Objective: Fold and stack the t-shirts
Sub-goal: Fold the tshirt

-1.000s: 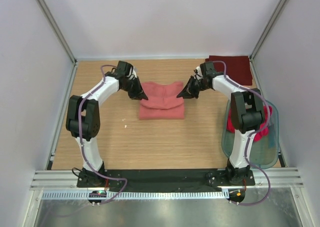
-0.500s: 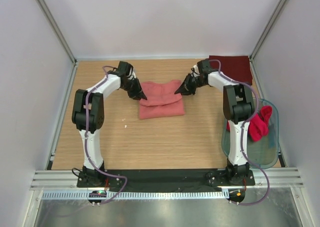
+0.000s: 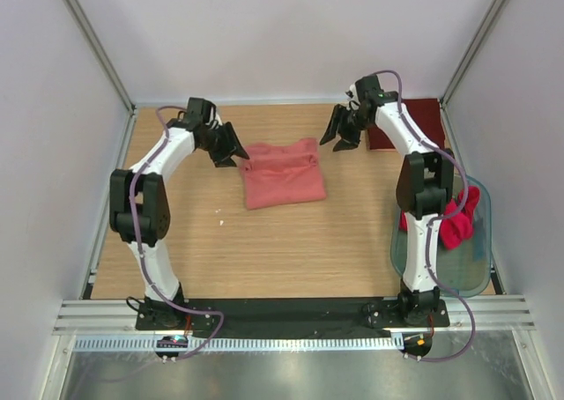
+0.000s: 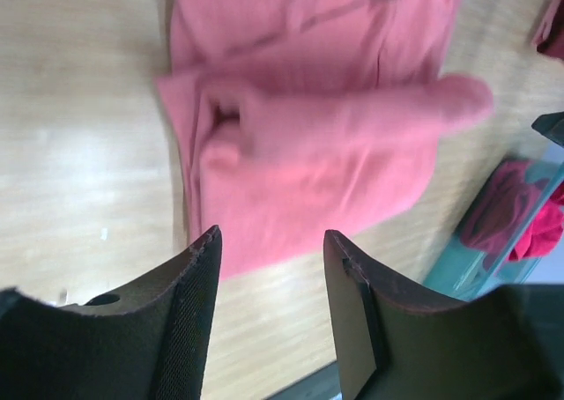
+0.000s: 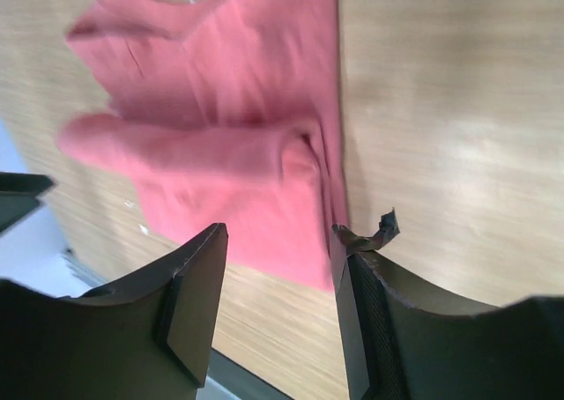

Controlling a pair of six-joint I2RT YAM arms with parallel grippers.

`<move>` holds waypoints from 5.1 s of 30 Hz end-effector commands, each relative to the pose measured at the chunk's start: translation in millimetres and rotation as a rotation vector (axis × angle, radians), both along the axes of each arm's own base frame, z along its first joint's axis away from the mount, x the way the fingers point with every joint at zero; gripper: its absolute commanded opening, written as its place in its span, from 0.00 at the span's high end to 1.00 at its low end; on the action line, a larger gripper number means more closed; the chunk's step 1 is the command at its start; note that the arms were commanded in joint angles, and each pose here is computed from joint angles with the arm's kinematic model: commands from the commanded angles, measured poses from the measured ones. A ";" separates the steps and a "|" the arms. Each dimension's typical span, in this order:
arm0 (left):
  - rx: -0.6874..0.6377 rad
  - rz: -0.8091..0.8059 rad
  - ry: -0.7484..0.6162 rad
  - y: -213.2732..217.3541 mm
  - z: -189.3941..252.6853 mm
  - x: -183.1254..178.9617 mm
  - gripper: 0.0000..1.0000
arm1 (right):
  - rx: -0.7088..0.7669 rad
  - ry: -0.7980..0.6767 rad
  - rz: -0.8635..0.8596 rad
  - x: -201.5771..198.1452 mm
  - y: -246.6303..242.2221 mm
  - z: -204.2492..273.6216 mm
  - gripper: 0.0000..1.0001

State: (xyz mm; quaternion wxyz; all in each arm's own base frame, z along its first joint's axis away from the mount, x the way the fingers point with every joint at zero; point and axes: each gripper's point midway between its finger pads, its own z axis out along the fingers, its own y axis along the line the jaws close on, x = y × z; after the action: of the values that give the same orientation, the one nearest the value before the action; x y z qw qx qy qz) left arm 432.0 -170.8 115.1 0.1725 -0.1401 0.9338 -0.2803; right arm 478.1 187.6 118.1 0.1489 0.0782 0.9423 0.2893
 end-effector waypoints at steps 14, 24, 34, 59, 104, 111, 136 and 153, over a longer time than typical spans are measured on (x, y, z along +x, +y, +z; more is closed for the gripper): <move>-0.128 -0.131 -0.139 -25.7 22.4 -33.5 0.63 | -0.137 -0.204 0.101 -33.9 51.9 -21.8 0.75; -0.204 -0.097 -0.138 -50.8 -21.1 25.2 0.71 | -0.106 -0.207 0.058 10.1 61.7 -52.1 0.85; 0.044 -0.075 -0.292 -15.8 15.9 45.3 0.50 | -0.168 -0.287 0.075 23.3 37.0 -14.0 0.44; 0.141 -0.056 -0.148 -5.6 -42.0 63.2 0.47 | -0.091 -0.245 0.126 54.1 43.5 -46.7 0.47; 0.093 -0.006 -0.490 -7.0 38.2 136.9 1.00 | 0.040 -0.444 0.054 101.0 62.5 16.3 0.99; 0.065 -0.002 -0.485 -8.9 45.9 138.8 1.00 | 0.066 -0.453 0.034 105.2 64.8 24.3 0.99; 0.073 0.070 -0.600 6.9 49.2 177.7 0.97 | 0.154 -0.622 -0.028 145.2 78.2 59.3 0.96; 0.150 0.270 -0.550 73.3 -11.4 241.8 0.51 | 0.109 -0.660 -0.111 195.5 61.4 -3.3 0.48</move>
State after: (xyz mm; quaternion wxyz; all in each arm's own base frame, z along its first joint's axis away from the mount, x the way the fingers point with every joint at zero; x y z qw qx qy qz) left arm 664.9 -109.9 56.0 0.4231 -0.1698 0.8604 -0.2277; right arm 670.9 262.6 54.7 0.4197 0.0478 0.8311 0.3618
